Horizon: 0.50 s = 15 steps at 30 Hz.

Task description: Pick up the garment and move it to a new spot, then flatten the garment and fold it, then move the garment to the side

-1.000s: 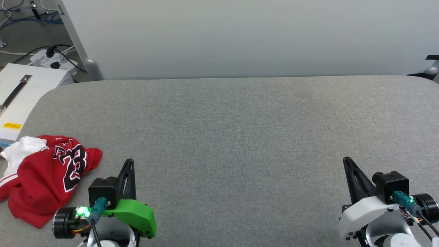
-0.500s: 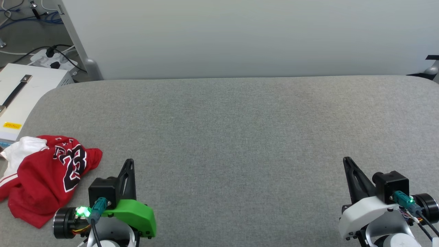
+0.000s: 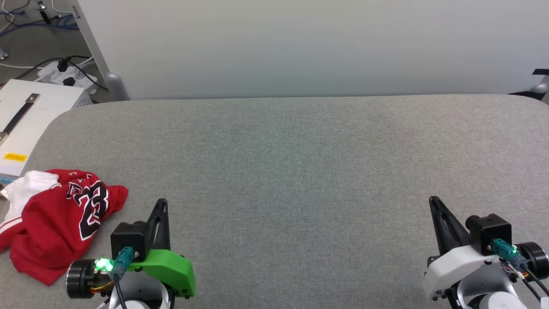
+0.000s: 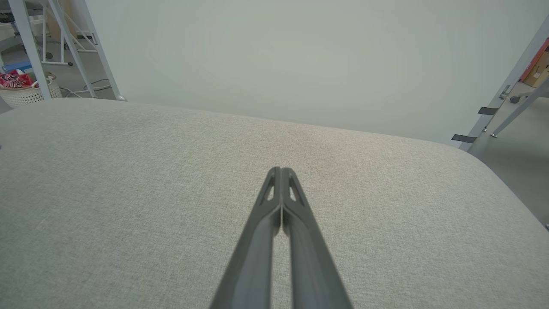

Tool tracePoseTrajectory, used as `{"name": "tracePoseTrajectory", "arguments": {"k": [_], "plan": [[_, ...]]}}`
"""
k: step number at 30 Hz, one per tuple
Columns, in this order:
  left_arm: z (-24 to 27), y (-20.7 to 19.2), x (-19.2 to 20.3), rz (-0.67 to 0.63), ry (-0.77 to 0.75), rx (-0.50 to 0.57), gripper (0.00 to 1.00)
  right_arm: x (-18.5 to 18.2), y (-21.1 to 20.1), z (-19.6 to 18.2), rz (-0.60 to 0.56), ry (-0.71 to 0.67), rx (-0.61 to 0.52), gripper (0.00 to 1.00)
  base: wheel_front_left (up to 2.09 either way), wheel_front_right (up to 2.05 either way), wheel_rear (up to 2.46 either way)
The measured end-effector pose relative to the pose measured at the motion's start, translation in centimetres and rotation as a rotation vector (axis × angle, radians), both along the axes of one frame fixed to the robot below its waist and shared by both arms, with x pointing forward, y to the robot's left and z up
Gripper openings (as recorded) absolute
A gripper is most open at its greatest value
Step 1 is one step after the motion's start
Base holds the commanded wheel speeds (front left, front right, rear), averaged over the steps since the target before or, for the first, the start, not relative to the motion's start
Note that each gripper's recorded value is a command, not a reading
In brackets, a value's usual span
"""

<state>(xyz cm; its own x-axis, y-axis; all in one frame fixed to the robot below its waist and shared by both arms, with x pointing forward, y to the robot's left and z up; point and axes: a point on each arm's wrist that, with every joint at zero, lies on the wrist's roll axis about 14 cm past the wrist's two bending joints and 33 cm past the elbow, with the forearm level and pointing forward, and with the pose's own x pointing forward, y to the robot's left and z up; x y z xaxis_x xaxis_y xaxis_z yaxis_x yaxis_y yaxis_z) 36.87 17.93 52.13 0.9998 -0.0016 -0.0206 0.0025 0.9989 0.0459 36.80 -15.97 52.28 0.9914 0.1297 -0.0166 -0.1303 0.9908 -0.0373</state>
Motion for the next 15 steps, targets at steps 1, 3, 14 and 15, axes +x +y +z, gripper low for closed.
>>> {"name": "tracePoseTrajectory", "arguments": {"k": [1,3,14,15], "plan": [[0.00,0.00,0.00,0.000,0.000,0.000,0.00,0.00,-0.01,0.00,0.000,0.000,0.000,0.00,0.00,0.00,0.00],[0.00,-0.01,0.00,0.000,0.000,0.000,0.00,0.00,-0.01,0.00,0.000,0.000,0.000,0.00,0.00,0.00,0.00],[-0.03,-0.04,-0.03,-0.002,0.000,-0.004,1.00,-0.02,0.01,0.02,0.000,-0.001,0.004,1.00,0.00,0.00,0.00],[-0.01,-0.06,-0.03,-0.002,-0.001,-0.009,1.00,-0.03,0.00,0.03,0.000,-0.002,0.005,1.00,0.00,0.00,0.00]]}}
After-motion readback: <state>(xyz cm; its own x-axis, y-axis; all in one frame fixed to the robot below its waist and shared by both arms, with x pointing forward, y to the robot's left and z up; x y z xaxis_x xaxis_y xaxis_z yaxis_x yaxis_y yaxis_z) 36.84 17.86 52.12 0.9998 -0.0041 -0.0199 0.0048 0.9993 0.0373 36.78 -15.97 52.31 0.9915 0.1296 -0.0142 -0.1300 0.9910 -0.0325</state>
